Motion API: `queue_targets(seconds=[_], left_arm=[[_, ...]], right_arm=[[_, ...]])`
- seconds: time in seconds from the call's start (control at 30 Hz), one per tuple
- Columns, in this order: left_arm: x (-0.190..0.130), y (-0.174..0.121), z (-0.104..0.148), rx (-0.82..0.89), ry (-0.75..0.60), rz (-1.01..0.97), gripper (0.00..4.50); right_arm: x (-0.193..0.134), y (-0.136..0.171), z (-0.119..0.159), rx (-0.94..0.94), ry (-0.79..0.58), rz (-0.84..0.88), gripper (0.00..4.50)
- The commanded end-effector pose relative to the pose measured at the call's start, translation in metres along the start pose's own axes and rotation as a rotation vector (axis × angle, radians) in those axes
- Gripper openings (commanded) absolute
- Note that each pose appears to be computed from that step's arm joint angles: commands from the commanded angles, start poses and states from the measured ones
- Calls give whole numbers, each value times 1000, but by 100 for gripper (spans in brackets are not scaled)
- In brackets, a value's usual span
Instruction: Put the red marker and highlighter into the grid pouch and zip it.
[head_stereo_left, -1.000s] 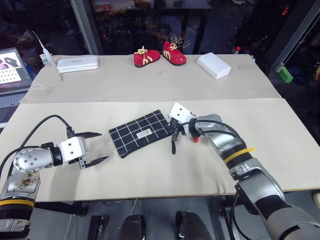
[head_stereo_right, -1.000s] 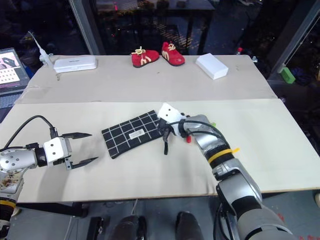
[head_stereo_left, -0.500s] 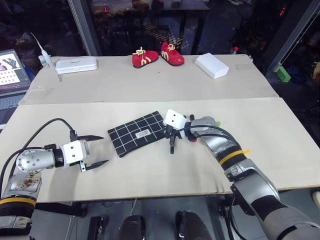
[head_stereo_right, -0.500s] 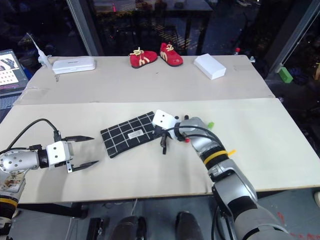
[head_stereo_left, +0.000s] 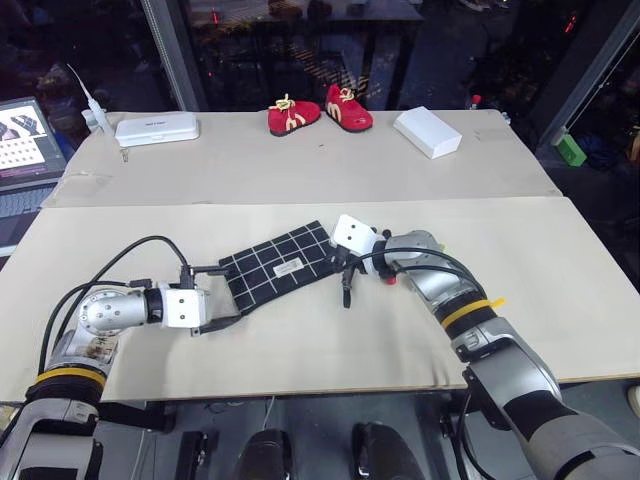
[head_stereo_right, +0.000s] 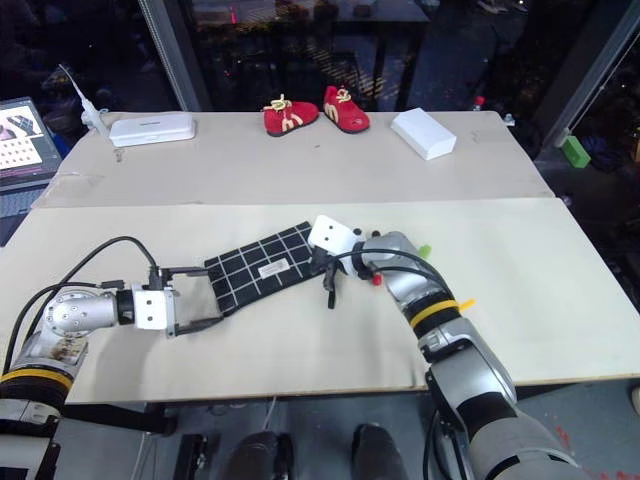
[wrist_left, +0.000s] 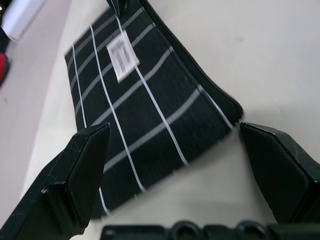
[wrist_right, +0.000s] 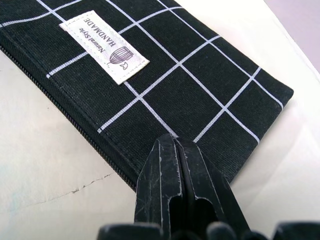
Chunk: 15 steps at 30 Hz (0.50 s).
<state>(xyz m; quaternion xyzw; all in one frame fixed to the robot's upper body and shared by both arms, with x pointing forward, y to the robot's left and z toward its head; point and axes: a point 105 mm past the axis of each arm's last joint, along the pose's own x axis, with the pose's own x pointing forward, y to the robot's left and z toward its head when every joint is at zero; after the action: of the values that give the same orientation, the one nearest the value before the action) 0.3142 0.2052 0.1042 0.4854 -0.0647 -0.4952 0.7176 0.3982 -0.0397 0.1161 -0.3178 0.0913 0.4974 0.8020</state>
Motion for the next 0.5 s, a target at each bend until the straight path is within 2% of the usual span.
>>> queue_targets(seconds=[0.03,0.2,0.37,0.5], left_arm=[[7,-1,-2,41,15,10,450],[15,0,-9,61,43,42,450],[22,1,-5,72,18,49,450],[19,3,-4,66,9,49,450]], right_arm=[[-5,-9,18,-21,-57,-30,1],[-6,-11,21,-26,-66,-30,1],[-7,-12,19,-22,-65,-38,1],[-11,-38,33,1,-113,-189,1]])
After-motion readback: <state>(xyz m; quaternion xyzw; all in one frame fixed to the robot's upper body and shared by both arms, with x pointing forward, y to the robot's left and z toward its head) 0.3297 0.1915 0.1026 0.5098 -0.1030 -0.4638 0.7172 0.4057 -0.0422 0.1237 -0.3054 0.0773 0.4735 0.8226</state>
